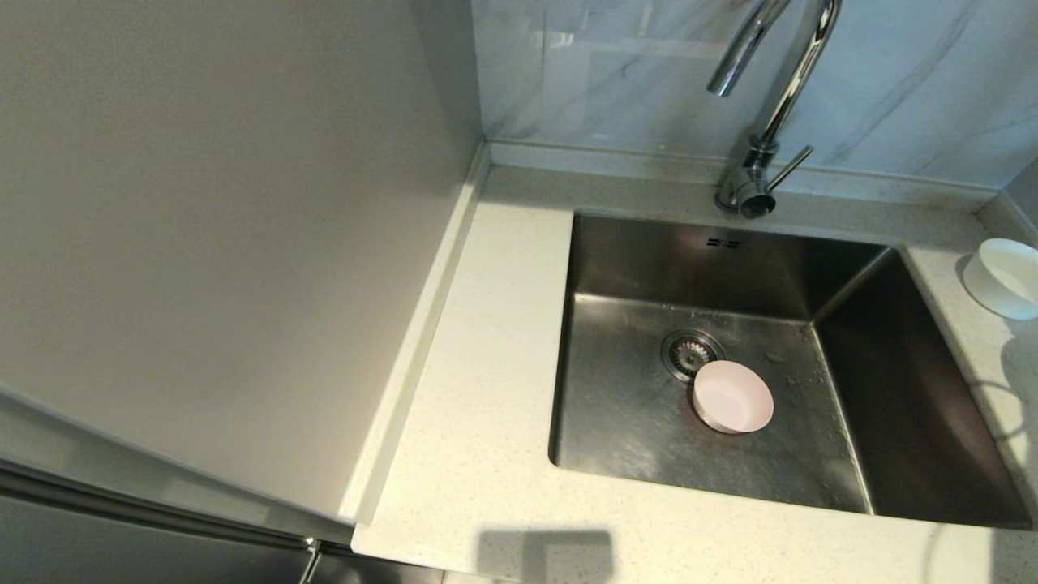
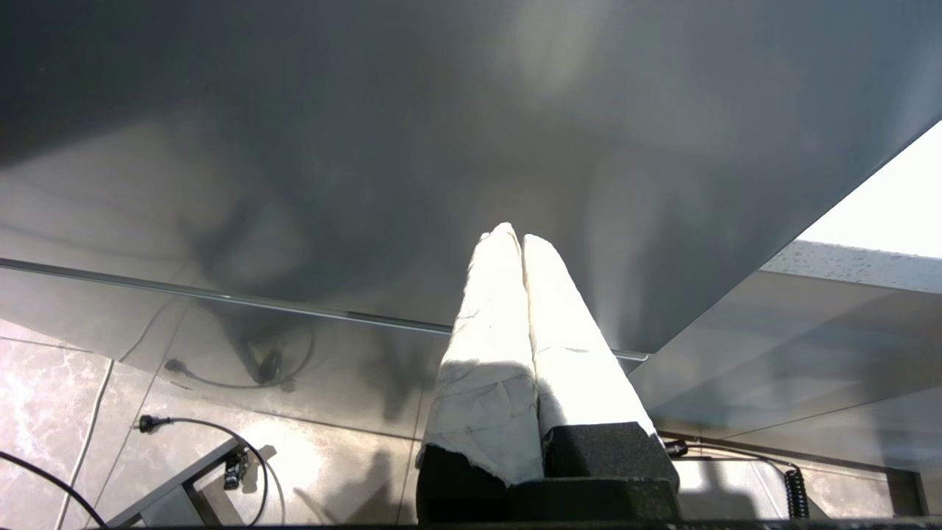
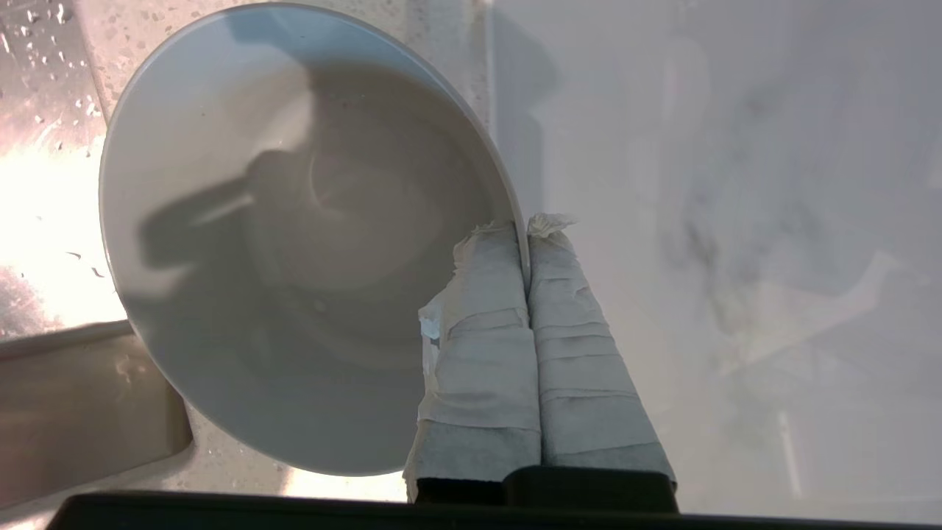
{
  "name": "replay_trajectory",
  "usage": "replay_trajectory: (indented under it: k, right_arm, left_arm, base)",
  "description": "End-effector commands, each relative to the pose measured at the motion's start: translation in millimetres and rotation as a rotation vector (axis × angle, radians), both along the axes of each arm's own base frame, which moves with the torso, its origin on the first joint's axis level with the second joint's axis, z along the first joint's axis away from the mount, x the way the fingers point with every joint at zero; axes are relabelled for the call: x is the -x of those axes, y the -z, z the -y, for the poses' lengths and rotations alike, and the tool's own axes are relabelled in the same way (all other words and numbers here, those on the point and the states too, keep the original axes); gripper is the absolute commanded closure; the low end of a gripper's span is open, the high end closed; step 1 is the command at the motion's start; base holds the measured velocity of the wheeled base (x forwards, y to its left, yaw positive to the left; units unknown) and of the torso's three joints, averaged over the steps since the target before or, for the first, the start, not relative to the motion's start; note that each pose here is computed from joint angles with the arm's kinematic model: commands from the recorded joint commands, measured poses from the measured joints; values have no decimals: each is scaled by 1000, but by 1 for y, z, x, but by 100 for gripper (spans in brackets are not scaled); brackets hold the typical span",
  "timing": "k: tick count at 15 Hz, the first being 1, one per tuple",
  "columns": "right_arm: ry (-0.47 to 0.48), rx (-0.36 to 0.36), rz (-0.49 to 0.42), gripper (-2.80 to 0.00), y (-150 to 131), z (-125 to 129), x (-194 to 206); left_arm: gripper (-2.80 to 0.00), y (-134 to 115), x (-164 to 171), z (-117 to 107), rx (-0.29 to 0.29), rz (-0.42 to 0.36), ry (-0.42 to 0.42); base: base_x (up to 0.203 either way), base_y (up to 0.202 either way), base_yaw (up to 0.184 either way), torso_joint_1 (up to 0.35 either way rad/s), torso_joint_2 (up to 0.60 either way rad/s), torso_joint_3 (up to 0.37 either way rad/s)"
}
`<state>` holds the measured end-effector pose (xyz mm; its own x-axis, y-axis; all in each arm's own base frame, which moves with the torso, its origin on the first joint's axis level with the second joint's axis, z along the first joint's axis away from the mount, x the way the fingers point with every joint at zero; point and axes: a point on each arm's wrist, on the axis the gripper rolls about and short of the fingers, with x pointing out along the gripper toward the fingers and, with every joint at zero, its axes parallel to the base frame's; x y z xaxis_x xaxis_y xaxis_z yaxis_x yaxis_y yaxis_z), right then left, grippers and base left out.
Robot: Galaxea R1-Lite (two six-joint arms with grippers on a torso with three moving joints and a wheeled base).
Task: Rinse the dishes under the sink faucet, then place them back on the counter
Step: Put a bowl back to the table from the sink
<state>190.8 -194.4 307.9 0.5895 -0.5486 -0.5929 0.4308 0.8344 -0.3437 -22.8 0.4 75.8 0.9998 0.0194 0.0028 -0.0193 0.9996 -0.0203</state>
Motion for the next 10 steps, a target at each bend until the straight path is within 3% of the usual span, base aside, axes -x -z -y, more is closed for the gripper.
replay_trajectory:
  k: [1, 10]
  right_arm:
    - [-6, -22, -23, 0, 11, 9, -10]
    - [-94, -6, -9, 0, 41, 14, -56]
  left_arm:
    - [0, 0, 0, 0, 1, 3, -1]
    - [0, 0, 0, 0, 0, 3, -1]
  base:
    - [0, 0, 0, 0, 0, 0]
    - [0, 0, 0, 0, 0, 0]
